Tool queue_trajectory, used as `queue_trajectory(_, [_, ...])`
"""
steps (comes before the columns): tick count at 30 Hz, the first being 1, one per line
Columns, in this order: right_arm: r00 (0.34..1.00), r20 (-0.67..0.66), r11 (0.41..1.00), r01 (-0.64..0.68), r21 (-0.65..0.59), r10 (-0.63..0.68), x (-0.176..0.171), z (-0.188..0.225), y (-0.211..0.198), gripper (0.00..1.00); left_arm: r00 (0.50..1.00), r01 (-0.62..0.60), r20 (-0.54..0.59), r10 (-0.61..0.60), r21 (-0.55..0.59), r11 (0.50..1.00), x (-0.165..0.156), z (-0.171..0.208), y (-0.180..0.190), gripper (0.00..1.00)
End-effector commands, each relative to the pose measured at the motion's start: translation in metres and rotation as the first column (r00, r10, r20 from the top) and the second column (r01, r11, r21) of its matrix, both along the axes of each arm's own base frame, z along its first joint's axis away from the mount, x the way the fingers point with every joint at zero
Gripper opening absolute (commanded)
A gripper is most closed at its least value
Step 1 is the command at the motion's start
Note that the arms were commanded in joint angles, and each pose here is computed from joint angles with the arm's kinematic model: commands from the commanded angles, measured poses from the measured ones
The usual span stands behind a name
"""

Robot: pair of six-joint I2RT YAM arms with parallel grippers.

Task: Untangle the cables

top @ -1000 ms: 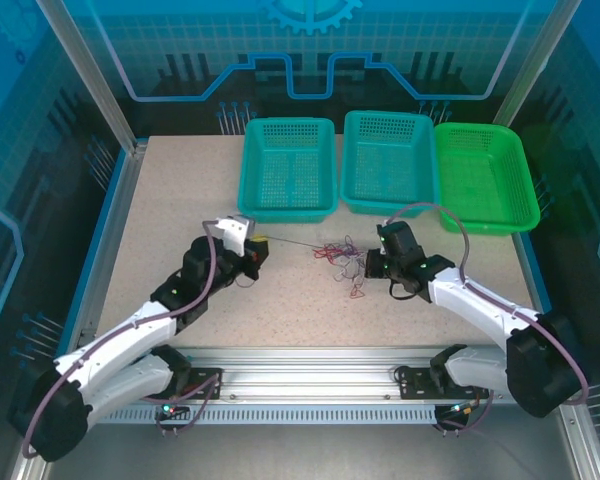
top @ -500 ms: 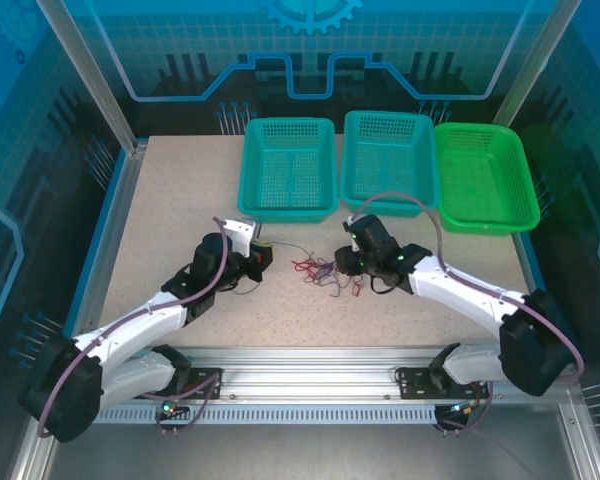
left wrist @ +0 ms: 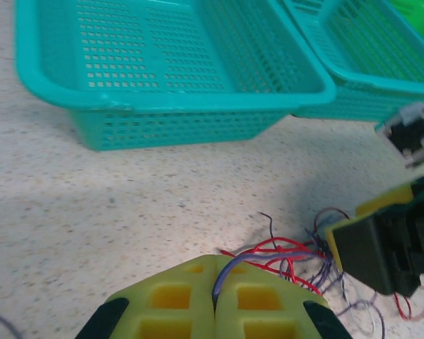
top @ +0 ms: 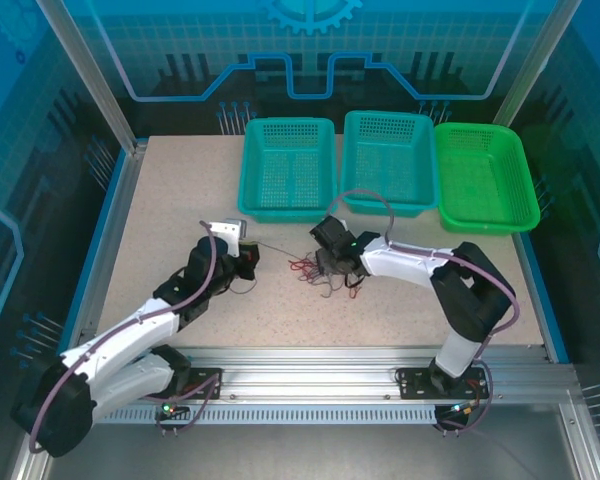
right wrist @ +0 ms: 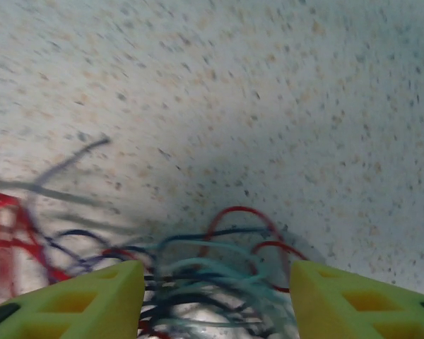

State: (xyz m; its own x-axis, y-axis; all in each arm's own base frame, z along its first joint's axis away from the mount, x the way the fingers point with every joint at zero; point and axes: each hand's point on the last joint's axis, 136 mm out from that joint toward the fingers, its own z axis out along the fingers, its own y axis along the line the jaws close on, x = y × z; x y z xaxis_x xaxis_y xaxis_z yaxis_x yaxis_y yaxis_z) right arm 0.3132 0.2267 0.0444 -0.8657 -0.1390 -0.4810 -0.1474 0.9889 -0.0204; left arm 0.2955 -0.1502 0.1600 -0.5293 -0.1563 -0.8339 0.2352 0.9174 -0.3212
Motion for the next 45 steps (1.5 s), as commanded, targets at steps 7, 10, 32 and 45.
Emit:
queue_trajectory(7, [0.939, -0.001, 0.937, 0.342, -0.074, -0.343, -0.017, -0.020, -0.096, 0.23, 0.879, -0.472, -0.038, 0.476, 0.073, 0.878, -0.015, 0.003, 0.108, 0.00])
queue_trajectory(10, [0.917, 0.005, 0.917, 0.399, 0.000, -0.399, -0.015, -0.016, -0.120, 0.02, 0.864, -0.498, -0.077, 0.497, 0.012, 0.867, -0.019, -0.003, 0.120, 0.00])
queue_trajectory(32, [0.846, -0.056, 0.821, -0.496, 0.283, 0.531, -0.043, 0.009, 0.169, 0.66, 0.919, -0.375, -0.128, 0.373, 0.011, 0.927, -0.014, -0.015, 0.096, 0.00])
queue_trajectory(45, [0.994, -0.046, 0.983, -0.093, 0.157, 0.101, -0.002, 0.002, 0.028, 0.00, 0.819, -0.572, -0.054, 0.571, 0.000, 0.820, -0.035, -0.001, 0.145, 0.00])
